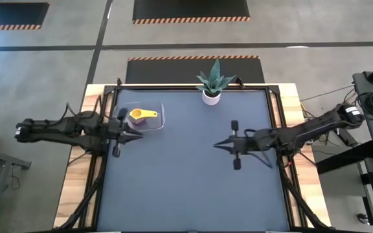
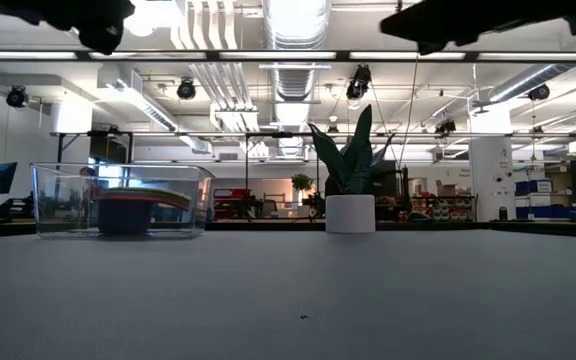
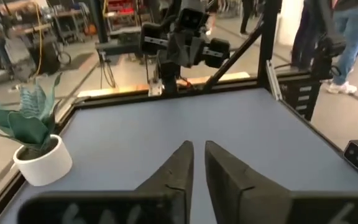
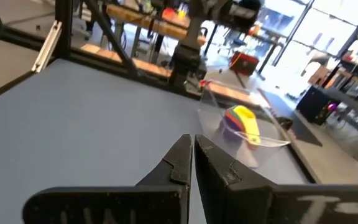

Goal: Nest measuring cups in basket
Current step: Return to Home Position

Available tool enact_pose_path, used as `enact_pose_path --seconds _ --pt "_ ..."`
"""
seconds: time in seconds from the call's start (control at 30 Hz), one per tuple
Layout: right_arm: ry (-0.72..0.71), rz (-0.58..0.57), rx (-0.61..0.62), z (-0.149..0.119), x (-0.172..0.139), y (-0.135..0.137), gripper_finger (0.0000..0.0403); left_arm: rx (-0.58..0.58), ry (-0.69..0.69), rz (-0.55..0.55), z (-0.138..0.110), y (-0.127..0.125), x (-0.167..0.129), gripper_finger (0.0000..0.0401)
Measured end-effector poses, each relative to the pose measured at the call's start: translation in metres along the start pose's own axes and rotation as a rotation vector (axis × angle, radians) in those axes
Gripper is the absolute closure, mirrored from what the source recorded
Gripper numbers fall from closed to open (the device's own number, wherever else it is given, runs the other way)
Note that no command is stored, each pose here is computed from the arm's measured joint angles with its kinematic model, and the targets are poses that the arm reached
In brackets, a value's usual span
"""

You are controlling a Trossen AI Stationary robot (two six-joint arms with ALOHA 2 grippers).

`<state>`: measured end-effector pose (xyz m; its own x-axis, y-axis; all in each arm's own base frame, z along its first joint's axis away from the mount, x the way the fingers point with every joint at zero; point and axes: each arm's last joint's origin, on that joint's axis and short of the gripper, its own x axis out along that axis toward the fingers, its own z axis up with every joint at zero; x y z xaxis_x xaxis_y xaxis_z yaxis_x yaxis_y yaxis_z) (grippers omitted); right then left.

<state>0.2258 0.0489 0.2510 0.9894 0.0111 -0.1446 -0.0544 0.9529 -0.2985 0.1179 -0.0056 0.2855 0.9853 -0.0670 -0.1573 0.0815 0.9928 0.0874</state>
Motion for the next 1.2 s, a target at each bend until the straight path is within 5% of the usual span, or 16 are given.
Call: enact_pose_path --seconds 0.63,1.2 --pt "-0.183 -0.189 -0.063 -0.042 -0.077 -0.031 0.0394 0.007 -0.11 0.009 -0.066 -0.007 -0.013 0.0401" --pt "-0.307 -0.31 -0.136 -0.064 -0.122 -0.032 0.0394 -0.006 -0.168 0.011 -0.094 -0.009 -0.015 0.0401"
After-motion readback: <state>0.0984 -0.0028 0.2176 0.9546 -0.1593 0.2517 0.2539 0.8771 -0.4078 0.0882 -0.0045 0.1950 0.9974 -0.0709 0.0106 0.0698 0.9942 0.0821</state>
